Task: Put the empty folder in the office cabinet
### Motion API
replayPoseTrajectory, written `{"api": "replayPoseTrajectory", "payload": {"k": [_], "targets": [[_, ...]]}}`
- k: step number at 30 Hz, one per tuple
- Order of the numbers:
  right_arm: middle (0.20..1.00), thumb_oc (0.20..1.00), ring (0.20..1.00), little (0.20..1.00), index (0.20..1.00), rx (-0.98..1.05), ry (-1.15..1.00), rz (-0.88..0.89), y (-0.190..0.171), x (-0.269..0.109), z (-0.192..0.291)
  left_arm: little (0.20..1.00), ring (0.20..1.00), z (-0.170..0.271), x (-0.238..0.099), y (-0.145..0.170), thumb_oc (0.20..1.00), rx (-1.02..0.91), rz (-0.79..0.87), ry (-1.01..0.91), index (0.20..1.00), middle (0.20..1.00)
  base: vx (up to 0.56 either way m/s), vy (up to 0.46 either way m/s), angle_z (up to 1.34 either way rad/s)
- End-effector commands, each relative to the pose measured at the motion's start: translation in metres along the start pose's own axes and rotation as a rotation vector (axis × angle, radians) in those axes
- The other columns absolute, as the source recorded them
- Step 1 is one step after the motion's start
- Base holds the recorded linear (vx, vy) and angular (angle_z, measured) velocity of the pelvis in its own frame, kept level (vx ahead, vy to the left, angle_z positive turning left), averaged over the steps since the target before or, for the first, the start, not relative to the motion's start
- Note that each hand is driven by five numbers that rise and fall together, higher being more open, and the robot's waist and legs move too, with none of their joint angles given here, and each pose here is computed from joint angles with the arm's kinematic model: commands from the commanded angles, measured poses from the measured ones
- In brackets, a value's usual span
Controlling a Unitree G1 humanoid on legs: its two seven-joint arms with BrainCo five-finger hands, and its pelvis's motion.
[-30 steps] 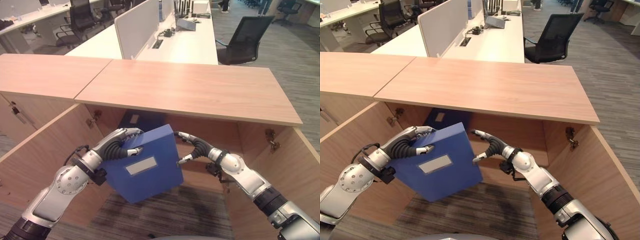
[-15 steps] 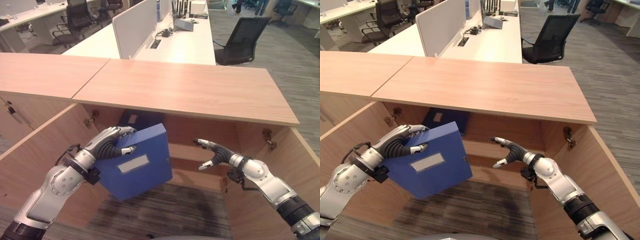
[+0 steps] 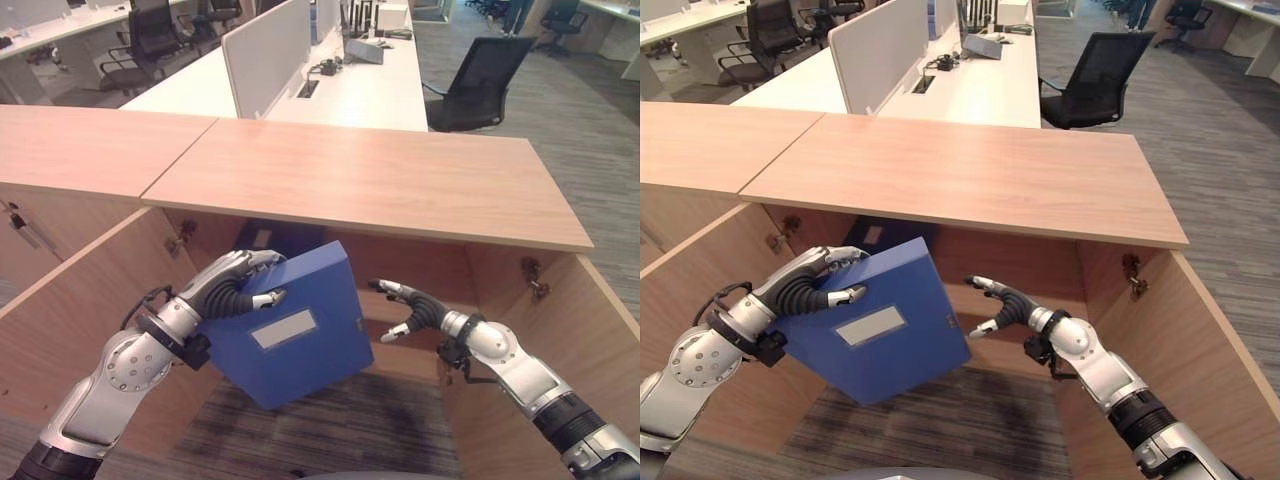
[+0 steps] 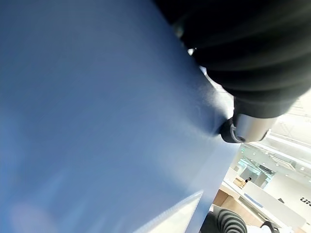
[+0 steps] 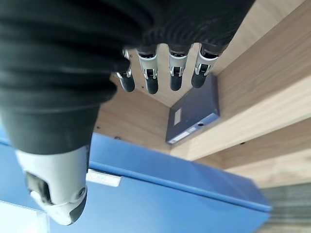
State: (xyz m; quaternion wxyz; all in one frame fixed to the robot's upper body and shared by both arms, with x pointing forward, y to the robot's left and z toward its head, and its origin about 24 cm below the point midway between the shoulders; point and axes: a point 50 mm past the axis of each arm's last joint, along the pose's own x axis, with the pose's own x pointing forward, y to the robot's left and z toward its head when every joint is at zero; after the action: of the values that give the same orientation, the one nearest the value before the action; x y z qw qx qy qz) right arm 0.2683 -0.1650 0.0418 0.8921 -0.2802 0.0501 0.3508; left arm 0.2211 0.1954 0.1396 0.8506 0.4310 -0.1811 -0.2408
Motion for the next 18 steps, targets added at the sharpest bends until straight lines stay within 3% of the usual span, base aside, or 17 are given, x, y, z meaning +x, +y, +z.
{"api": "replayPoseTrajectory", "payload": {"k": [1, 15, 16, 18], "targets": [[1.0, 1.0, 1.0, 1.0, 1.0, -0.031, -0.129, -0.007, -0.006, 0.02, 0.03, 0.2, 0.2, 0.023, 0.011, 0.016, 0.2, -0.009, 0.088, -0.158, 0.2, 0.2, 0.0, 0.0, 0.0], [1.0, 1.0, 1.0, 1.0, 1.0, 0.05, -0.289, 0.216, 0.037, 0.043, 0.068, 0.2, 0.2, 0.04, 0.046, 0.008, 0.2, 0.014, 0.103, -0.276, 0.2, 0.2, 0.0, 0.0, 0.0], [1.0, 1.0, 1.0, 1.0, 1.0, 0.159, -0.304, 0.233, 0.05, 0.068, 0.08, 0.2, 0.2, 0.05, 0.058, 0.004, 0.2, -0.015, 0.113, -0.332, 0.2, 0.2, 0.0, 0.003, -0.04], [1.0, 1.0, 1.0, 1.0, 1.0, 0.132, -0.306, 0.22, 0.044, 0.071, 0.085, 0.2, 0.2, 0.051, 0.061, 0.006, 0.2, -0.012, 0.127, -0.341, 0.2, 0.2, 0.0, 0.002, -0.06]]}}
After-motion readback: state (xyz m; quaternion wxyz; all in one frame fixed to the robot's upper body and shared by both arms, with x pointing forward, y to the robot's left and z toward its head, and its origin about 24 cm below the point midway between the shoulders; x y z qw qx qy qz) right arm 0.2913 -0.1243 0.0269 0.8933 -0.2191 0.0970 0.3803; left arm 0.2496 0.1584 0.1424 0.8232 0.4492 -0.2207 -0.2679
